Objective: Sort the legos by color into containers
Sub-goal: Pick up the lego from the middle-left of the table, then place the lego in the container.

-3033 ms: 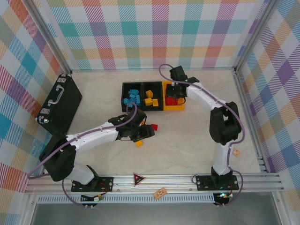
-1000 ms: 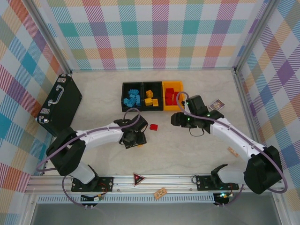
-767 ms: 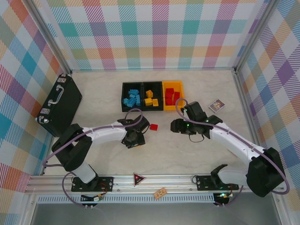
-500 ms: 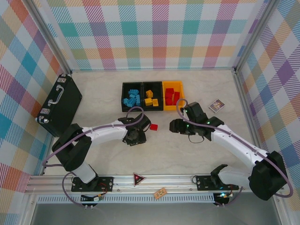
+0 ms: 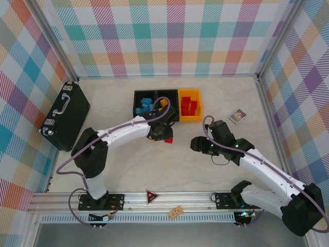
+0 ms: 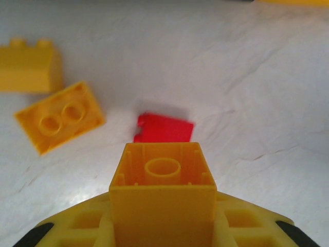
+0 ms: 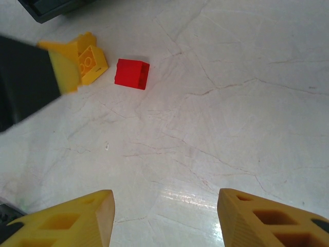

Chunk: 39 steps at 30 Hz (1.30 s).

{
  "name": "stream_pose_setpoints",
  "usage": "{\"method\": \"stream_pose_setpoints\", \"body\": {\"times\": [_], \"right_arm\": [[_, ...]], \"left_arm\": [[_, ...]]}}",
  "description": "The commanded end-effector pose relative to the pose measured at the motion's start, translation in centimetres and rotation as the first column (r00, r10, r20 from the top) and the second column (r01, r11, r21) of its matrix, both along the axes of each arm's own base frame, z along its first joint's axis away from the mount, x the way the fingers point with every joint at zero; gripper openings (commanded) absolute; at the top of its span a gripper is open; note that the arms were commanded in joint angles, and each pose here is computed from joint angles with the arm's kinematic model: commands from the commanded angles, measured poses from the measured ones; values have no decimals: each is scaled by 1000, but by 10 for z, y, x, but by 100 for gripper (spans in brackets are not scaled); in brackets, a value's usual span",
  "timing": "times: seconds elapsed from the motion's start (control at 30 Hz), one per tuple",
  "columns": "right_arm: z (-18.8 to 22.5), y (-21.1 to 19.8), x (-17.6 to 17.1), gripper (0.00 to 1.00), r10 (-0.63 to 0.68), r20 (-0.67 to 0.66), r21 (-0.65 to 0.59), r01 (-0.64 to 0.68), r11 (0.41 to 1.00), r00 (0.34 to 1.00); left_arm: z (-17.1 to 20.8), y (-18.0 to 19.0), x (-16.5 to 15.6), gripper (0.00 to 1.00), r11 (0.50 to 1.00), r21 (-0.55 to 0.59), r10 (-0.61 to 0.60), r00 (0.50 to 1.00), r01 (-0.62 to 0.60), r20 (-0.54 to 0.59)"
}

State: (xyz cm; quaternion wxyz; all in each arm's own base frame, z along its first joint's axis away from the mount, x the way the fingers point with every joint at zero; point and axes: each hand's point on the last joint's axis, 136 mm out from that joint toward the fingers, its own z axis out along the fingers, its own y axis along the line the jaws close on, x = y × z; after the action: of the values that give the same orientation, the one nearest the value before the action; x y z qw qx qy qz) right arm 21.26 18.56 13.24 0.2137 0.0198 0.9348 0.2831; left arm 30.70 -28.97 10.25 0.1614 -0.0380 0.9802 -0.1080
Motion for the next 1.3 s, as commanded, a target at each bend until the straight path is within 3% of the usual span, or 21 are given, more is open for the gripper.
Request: {"method": "stream_pose_setpoints", "body": {"times": [0.0, 0.33, 0.67, 0.93, 1.1, 1.27], "right_arm": [[-3, -2, -6, 55, -29, -15, 15, 29, 999, 999], [-2, -10, -16, 55, -54, -12, 1, 54, 999, 998], [-10, -17, -22, 55, -80, -30, -12, 79, 997, 996], [-11, -24, -27, 55, -99, -28, -23, 98, 995, 995], [-8, -24, -26, 55, -101, -24, -14, 100, 995, 995], [-8, -22, -26, 55, -96, -23, -15, 96, 995, 995]], "left_arm": [[8, 1, 23, 18, 998, 45, -38, 999, 37, 15], [12, -5, 111, 18, 1000, 9, -6, 998, 5, 58], [12, -3, 176, 19, 1000, 4, 24, 996, -24, 85], [10, -15, 198, 24, 999, -45, 2, 996, 2, 89], [9, -10, 201, 41, 999, -32, 14, 996, -11, 93], [23, -9, 198, 47, 999, -41, 9, 994, -4, 110]]}}
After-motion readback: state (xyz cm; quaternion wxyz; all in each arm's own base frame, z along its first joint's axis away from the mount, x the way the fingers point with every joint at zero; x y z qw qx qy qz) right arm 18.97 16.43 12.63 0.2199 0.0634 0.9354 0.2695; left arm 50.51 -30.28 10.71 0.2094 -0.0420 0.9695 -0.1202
